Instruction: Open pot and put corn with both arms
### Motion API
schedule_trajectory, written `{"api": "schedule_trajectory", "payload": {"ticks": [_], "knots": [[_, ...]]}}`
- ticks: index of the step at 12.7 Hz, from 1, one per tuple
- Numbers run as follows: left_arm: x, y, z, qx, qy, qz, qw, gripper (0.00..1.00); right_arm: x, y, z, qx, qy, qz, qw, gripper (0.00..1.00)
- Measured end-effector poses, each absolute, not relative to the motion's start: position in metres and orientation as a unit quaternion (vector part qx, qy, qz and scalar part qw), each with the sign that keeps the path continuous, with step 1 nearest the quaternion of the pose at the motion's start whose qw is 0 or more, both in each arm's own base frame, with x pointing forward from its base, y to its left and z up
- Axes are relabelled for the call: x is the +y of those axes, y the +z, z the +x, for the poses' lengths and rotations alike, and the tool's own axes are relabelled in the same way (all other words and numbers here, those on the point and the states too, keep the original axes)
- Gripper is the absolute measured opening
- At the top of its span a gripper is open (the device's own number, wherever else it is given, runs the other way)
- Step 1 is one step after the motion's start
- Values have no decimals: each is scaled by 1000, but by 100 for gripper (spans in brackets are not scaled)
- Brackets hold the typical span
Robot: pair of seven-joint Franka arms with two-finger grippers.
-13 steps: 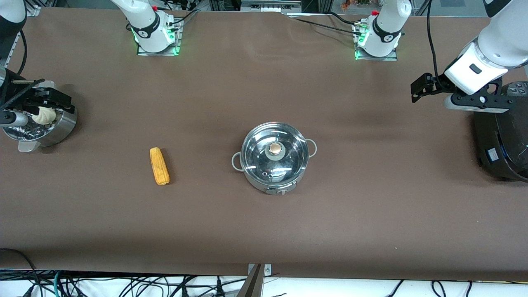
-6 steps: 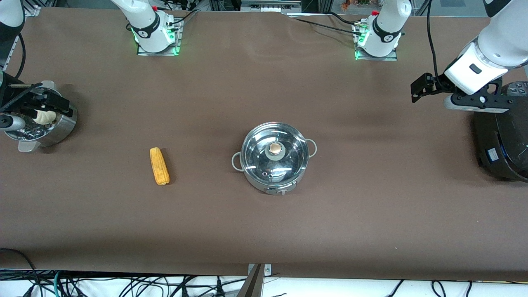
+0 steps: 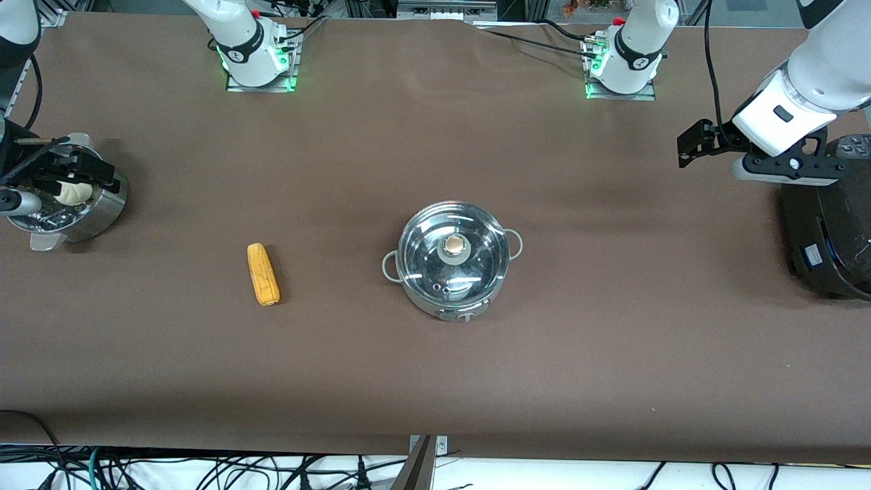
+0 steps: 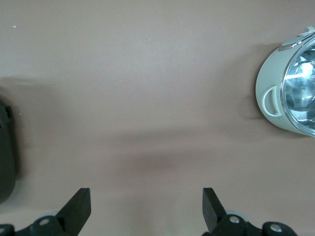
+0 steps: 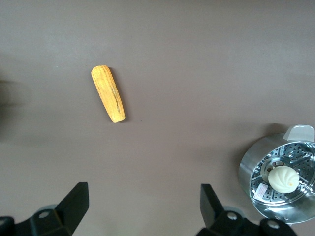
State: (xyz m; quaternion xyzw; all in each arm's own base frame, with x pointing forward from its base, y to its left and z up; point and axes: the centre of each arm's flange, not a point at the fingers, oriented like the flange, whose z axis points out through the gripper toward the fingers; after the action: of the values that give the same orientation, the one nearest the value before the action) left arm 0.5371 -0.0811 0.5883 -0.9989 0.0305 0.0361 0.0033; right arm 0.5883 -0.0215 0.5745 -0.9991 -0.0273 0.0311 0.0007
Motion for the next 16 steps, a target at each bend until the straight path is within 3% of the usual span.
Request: {"api": "schedule_trajectory", "payload": {"ticks": [8, 12, 16], "knots": [[-99, 580, 534, 47, 55, -997, -2, 100, -22, 575, 588, -27, 31, -999, 1, 100], [-179, 563, 547, 74, 64, -995, -23, 100, -21, 574, 589, -28, 31, -999, 1, 100], [-311, 526, 568, 6, 66, -997, -33, 100, -21, 558, 596, -28, 42, -999, 1, 100]]}}
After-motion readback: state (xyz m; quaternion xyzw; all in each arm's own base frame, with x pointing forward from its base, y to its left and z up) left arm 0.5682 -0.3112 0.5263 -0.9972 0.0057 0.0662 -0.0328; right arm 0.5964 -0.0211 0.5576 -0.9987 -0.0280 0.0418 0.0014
